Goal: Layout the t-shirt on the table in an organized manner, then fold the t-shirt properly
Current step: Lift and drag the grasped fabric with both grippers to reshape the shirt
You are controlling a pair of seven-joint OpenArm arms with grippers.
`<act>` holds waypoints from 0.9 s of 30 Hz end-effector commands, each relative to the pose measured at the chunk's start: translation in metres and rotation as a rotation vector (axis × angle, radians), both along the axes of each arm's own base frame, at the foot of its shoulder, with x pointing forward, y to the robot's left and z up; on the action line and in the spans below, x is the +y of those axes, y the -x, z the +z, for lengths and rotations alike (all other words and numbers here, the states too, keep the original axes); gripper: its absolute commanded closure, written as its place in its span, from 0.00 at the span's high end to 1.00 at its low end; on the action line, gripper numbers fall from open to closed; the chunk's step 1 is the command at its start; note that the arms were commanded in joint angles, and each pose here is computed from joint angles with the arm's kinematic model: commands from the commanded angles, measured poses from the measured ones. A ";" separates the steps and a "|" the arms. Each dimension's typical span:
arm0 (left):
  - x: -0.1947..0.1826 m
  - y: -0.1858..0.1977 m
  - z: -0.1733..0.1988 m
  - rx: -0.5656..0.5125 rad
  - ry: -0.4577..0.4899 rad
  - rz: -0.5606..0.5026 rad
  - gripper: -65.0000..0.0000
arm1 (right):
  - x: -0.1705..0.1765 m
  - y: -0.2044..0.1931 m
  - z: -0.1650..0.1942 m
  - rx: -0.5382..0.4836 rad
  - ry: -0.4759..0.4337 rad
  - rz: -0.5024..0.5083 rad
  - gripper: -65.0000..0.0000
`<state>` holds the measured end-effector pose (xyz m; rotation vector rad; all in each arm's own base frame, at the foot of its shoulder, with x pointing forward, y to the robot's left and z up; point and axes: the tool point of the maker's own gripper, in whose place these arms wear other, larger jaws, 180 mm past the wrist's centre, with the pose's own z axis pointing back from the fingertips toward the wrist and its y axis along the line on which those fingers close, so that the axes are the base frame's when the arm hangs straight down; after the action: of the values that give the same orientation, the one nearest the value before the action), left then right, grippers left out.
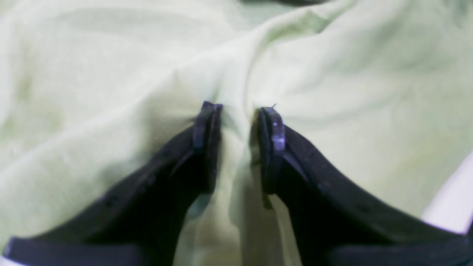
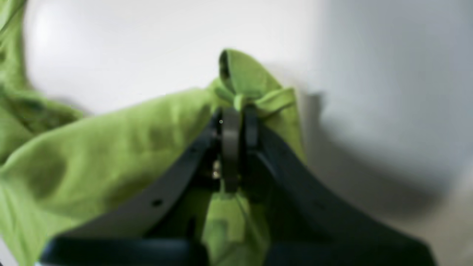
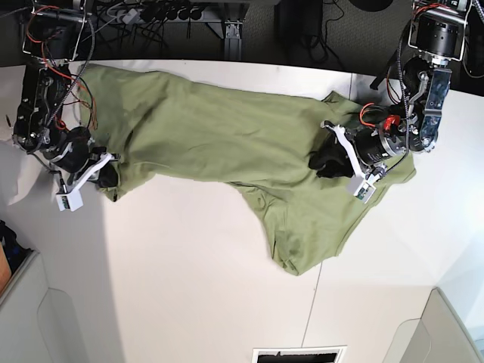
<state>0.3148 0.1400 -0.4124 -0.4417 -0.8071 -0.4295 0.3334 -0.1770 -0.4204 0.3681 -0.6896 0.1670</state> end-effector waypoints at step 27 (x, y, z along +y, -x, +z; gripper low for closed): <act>-0.145 -0.117 0.070 -0.074 0.086 -0.295 0.33 | 0.042 0.046 0.070 -0.175 -0.064 0.108 0.23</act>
<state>0.4162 0.0033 -0.3698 -0.6061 -0.7596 -0.6712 0.2770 -0.1322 -0.3653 0.4573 -0.7893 0.2809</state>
